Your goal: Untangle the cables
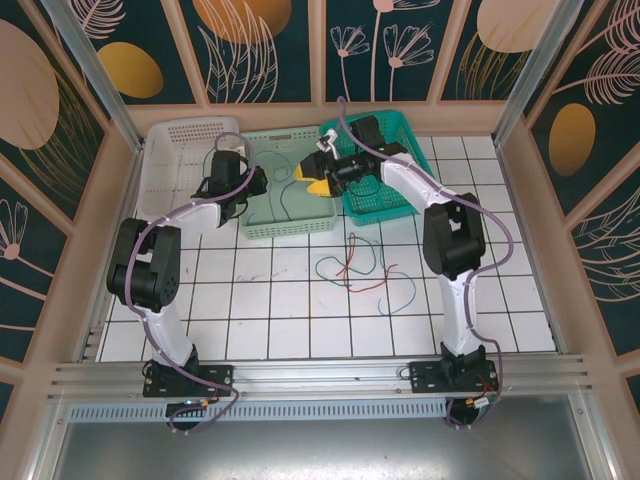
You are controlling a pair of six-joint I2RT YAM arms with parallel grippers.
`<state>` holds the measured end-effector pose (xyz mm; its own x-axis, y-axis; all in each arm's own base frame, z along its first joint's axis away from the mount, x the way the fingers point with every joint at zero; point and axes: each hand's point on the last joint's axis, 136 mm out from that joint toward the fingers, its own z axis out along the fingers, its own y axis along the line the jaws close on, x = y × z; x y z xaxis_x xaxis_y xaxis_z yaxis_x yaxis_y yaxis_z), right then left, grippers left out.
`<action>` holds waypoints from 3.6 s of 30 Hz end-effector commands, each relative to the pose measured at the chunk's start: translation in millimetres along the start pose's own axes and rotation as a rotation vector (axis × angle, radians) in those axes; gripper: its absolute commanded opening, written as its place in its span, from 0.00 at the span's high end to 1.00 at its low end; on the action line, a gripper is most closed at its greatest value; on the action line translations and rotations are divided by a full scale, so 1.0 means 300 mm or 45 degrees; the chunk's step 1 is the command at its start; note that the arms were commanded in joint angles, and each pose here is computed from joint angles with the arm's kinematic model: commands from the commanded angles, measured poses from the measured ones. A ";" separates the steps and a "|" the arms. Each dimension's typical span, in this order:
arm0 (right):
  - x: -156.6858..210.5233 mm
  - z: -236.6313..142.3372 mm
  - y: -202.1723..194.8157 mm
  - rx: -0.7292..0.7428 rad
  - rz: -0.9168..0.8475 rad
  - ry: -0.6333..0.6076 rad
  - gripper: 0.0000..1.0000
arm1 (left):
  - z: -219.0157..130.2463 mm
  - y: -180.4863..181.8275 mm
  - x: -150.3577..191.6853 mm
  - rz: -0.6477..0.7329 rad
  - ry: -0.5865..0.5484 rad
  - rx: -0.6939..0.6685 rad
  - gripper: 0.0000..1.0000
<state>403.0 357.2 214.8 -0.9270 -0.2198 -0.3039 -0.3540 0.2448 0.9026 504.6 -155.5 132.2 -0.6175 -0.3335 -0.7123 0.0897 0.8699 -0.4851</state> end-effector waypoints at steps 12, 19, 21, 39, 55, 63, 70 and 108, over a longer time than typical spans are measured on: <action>0.018 -0.275 0.152 0.311 -0.311 -0.341 0.01 | -0.106 -0.066 -0.023 0.059 -0.015 0.043 0.02; 0.204 -0.488 -0.076 0.713 -0.140 -0.554 0.01 | -0.182 -0.286 0.062 0.288 0.028 0.153 0.02; 0.269 -0.542 -0.130 0.804 -0.086 -0.596 0.04 | -0.194 -0.346 0.143 0.346 0.087 0.211 0.01; 0.595 -0.780 -0.330 0.899 0.276 -0.852 0.44 | -0.420 -0.643 0.801 0.712 0.461 0.594 0.02; 0.596 -0.659 -0.344 0.807 0.189 -0.797 0.61 | -0.396 -0.449 0.664 0.622 0.209 0.082 0.01; 0.573 -0.645 -0.323 0.784 0.163 -0.799 0.60 | -0.326 -0.431 0.755 0.675 0.314 0.078 0.01; 0.562 -0.636 -0.306 0.781 0.137 -0.789 0.57 | -0.289 -0.427 0.801 0.674 0.373 0.151 0.20; 0.500 -0.621 -0.124 0.546 -0.043 -0.841 0.26 | -0.538 -0.611 0.715 0.804 0.347 0.651 1.00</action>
<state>300.8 126.7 163.9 -0.7718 0.3575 -0.5258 -0.1750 0.6756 0.7162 236.0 -326.8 148.3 -0.5113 0.2998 -0.8054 0.7568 0.6011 -0.2568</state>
